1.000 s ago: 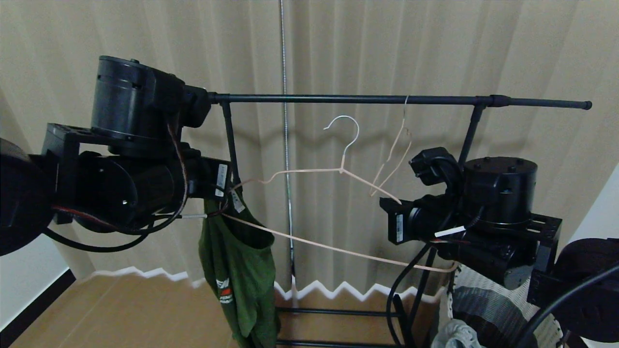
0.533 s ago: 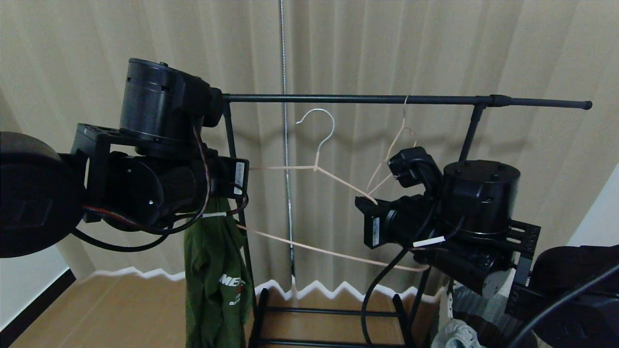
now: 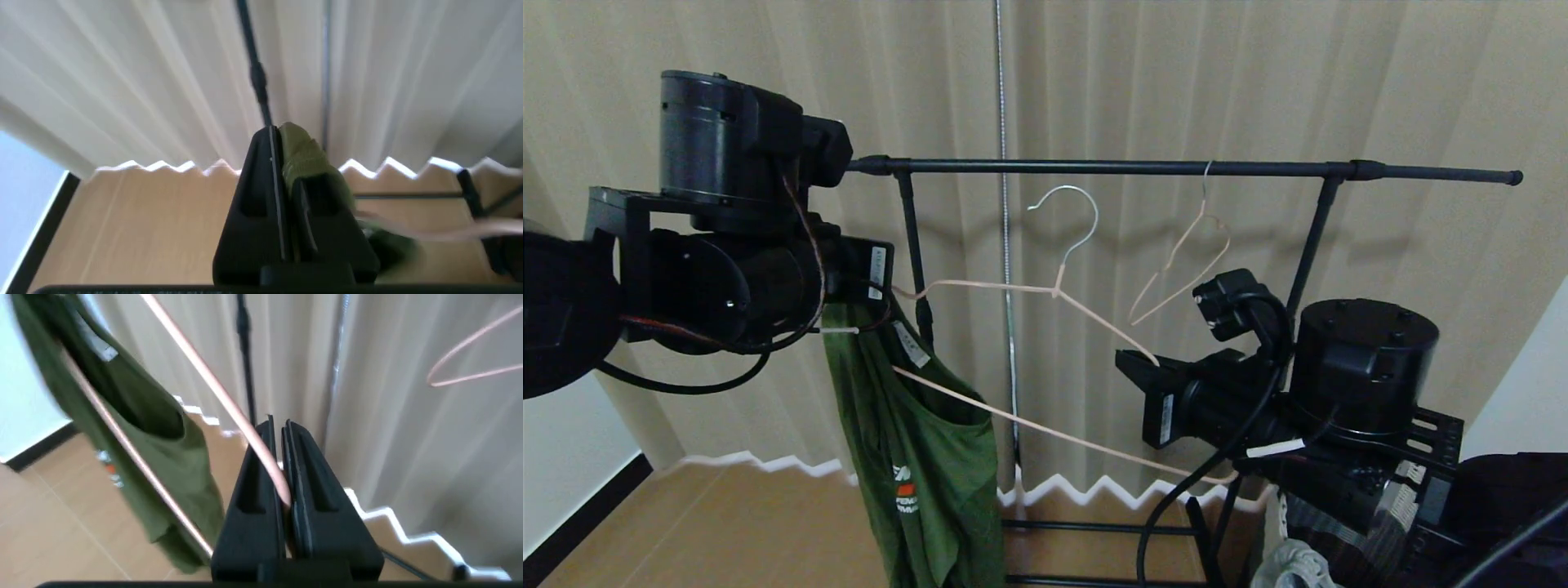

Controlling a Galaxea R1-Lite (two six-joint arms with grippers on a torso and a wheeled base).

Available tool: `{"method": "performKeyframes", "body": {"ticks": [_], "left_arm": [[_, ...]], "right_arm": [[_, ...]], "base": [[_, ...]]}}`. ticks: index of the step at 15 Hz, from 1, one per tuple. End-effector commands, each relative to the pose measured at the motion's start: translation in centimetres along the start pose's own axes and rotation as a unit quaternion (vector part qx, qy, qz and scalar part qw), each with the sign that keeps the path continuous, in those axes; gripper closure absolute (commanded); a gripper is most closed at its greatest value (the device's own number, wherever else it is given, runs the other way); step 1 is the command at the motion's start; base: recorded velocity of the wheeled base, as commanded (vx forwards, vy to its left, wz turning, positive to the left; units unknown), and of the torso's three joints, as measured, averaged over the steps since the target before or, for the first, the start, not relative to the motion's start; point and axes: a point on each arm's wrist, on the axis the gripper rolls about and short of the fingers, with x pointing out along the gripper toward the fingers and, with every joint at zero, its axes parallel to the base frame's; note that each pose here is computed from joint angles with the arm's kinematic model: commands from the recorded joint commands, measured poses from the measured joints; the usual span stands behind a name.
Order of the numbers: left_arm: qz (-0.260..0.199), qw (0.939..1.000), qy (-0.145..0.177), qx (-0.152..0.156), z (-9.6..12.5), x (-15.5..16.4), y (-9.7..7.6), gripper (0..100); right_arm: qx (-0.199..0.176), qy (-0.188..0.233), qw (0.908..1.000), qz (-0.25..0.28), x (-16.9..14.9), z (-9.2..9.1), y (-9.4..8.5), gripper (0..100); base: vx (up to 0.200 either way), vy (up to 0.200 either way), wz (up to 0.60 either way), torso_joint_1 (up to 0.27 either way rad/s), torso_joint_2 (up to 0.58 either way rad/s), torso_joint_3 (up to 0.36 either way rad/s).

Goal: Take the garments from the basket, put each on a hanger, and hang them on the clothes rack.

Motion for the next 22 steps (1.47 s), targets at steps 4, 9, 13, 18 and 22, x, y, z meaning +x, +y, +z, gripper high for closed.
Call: {"method": "performKeyframes", "body": {"ticks": [4, 9, 13, 18, 22], "left_arm": [[-0.005, 1.0000, 0.000, 0.003, -0.1, -0.2, -0.3, 100], [-0.044, 0.9989, -0.010, 0.015, 0.0, -1.4, -2.3, 100], [-0.141, 0.9898, -0.021, 0.010, 0.4, -2.5, -2.5, 100], [-0.225, 0.9738, -0.031, 0.016, 0.6, -3.6, -3.2, 100], [-0.296, 0.9542, -0.035, 0.023, 0.6, -4.3, -3.9, 100]], "right_arm": [[0.001, -0.007, 1.0000, 0.004, -0.4, -0.1, -0.1, 100], [-0.001, 0.003, 0.9995, 0.031, 0.2, -0.3, 0.1, 100], [-0.003, 0.018, 0.9994, 0.030, 1.5, -1.1, 0.2, 100], [-0.005, 0.025, 0.9992, 0.031, 3.3, -1.6, 0.5, 100], [-0.006, 0.028, 0.9991, 0.032, 4.3, -1.9, 0.7, 100]], "base": [[0.000, 0.000, 0.00, 0.000, 0.00, 0.000], [0.000, 0.000, 0.00, 0.000, 0.00, 0.000], [0.000, 0.000, 0.00, 0.000, 0.00, 0.000], [0.000, 0.000, 0.00, 0.000, 0.00, 0.000], [0.000, 0.000, 0.00, 0.000, 0.00, 0.000]]}}
